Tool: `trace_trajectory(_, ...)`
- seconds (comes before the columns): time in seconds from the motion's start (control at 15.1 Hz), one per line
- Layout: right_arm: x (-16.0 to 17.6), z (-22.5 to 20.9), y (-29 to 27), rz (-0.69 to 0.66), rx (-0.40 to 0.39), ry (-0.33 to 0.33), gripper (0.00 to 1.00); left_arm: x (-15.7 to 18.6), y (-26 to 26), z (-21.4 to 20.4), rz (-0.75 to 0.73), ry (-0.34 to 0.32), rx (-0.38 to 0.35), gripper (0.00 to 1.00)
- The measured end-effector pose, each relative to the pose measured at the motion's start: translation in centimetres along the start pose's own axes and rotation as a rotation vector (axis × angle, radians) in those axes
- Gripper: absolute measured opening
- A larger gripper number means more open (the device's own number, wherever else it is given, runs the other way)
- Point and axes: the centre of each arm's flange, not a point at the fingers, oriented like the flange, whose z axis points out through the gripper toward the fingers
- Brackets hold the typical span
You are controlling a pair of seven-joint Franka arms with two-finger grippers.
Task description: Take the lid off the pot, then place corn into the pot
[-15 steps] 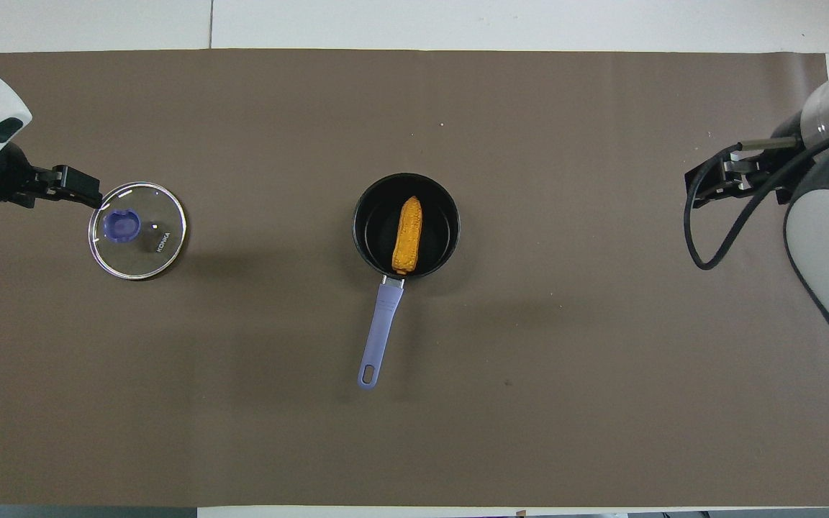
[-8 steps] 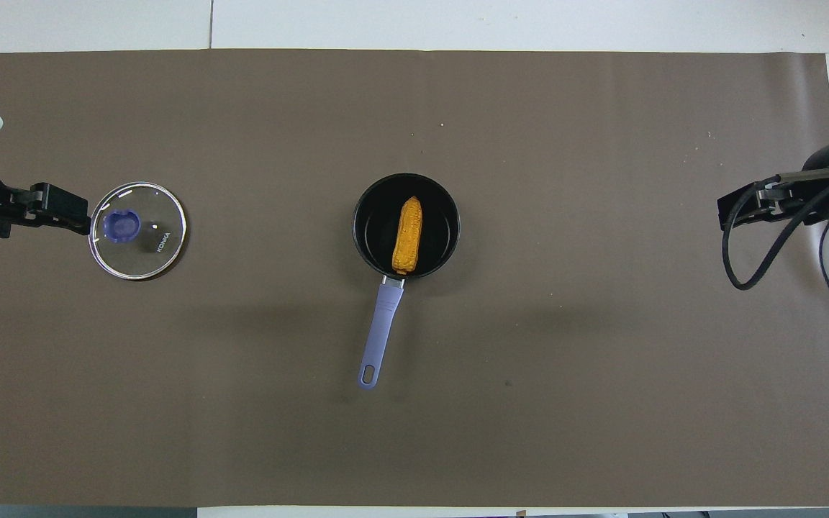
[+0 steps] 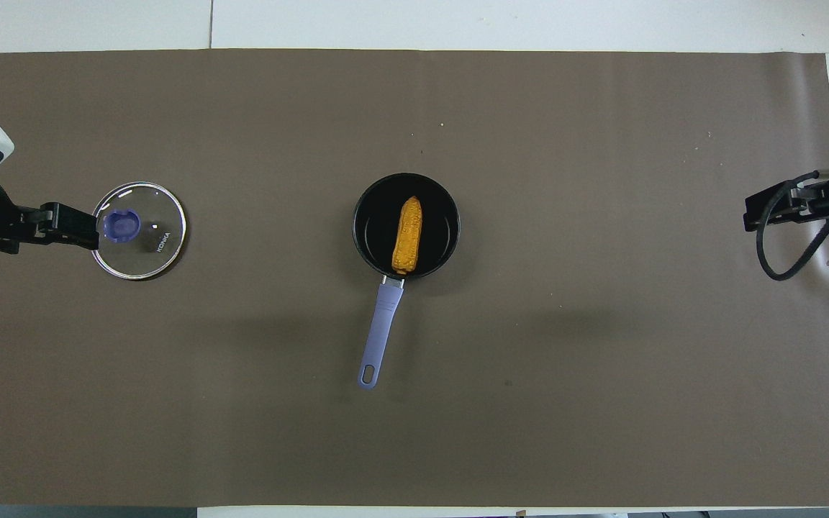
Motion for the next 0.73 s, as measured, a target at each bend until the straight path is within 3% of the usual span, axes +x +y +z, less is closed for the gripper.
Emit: trace_trajectory(0.73,-0.07,-0.02,1.32,-0.035,0.001,0.000,1.00,0.10,-0.11,-0.14,-0.008,0.002,-0.023,1.00)
